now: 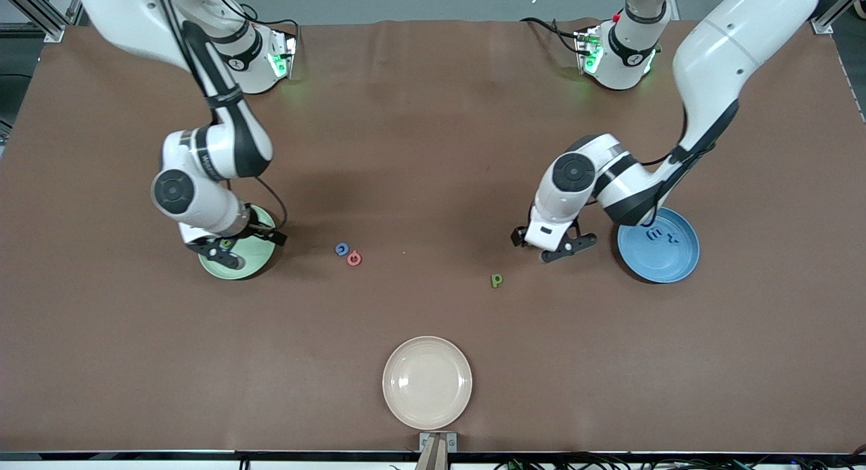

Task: Sort upper and lower case letters into plates
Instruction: 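Grasp the u with the left gripper while the right gripper grasps the C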

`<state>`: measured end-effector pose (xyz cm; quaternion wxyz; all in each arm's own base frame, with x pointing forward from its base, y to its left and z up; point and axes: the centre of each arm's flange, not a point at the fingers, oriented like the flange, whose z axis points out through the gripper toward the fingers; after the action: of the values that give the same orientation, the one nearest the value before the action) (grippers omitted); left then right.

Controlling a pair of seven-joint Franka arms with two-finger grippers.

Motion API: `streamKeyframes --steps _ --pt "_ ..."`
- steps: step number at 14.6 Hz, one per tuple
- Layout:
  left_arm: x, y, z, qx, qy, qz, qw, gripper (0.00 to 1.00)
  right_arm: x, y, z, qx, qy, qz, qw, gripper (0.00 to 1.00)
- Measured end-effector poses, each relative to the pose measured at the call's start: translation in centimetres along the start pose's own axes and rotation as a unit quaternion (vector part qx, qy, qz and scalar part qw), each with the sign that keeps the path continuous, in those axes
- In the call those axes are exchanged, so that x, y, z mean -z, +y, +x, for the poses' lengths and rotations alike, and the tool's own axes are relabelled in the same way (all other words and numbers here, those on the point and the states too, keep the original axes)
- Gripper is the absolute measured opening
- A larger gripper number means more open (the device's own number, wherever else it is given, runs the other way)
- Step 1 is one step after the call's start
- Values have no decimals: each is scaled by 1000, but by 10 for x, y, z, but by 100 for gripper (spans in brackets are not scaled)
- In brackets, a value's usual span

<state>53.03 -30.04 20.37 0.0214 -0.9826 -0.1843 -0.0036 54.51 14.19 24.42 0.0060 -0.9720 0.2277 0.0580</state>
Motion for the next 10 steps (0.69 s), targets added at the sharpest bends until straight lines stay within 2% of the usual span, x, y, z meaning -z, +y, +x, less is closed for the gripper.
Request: streamKeyframes --steps 6,8,9,10 --pt "-14 9 9 13 -3 -16 1000 95 -37 -51 -31 -56 35 20 998 100" --pt "-18 8 9 14 -6 -14 1000 82 -53 -67 -39 -70 37 18 997 100" --pt "-20 8 8 14 -8 -14 1000 81 -57 -75 -42 -77 38 19 996 99" --pt "-22 8 7 13 -9 -13 1000 76 -60 -84 -44 -83 40 20 996 97"
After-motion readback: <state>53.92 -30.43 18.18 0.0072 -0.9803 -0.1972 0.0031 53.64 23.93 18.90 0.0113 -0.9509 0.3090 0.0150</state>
